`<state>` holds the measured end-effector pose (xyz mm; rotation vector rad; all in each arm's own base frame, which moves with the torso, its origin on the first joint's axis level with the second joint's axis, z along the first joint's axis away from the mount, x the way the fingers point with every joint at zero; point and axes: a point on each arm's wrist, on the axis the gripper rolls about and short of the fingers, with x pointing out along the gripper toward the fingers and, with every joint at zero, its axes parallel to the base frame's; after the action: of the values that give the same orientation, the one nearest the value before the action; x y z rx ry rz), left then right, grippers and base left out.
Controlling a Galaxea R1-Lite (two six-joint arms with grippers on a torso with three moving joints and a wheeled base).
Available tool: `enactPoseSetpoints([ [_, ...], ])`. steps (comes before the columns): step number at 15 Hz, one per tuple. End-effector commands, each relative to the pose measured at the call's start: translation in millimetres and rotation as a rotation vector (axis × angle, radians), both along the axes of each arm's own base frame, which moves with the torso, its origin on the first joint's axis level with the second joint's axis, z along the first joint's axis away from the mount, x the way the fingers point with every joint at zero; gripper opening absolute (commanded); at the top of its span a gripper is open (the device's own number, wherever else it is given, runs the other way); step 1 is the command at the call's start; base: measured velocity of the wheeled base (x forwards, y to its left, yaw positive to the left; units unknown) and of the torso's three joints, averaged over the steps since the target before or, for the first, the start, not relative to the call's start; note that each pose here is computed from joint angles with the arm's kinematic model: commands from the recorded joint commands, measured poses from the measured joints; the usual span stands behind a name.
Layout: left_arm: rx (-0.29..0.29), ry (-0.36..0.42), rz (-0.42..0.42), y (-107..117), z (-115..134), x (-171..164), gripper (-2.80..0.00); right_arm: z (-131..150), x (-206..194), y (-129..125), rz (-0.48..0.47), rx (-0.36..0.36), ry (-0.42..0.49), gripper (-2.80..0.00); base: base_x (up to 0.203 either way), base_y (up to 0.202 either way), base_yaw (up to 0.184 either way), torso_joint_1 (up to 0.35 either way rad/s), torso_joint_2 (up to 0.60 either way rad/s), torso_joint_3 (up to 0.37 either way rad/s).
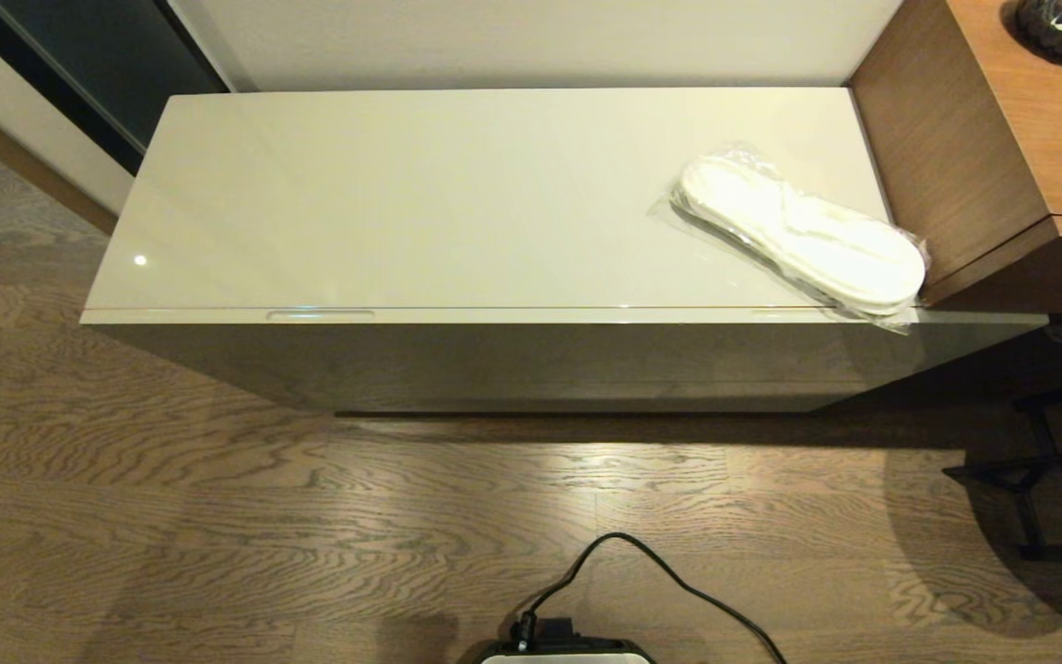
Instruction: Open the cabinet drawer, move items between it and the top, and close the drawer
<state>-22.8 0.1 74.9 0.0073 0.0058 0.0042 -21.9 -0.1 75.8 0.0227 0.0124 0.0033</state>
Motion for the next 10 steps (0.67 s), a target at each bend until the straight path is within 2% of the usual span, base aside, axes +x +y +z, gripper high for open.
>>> enactPoseSetpoints([
  [1, 0.000, 0.002, 0.000, 0.0, 0.0, 0.1, -2.80, -0.9, 0.2, 0.0, 0.000, 0.000, 0.003, -2.80, 0.000, 0.000, 0.000, 0.000, 0.00, 0.000],
  [10, 0.000, 0.002, 0.000, 0.0, 0.0, 0.1, -2.80, -0.9, 0.2, 0.0, 0.000, 0.000, 0.003, -2.80, 0.000, 0.000, 0.000, 0.000, 0.00, 0.000],
])
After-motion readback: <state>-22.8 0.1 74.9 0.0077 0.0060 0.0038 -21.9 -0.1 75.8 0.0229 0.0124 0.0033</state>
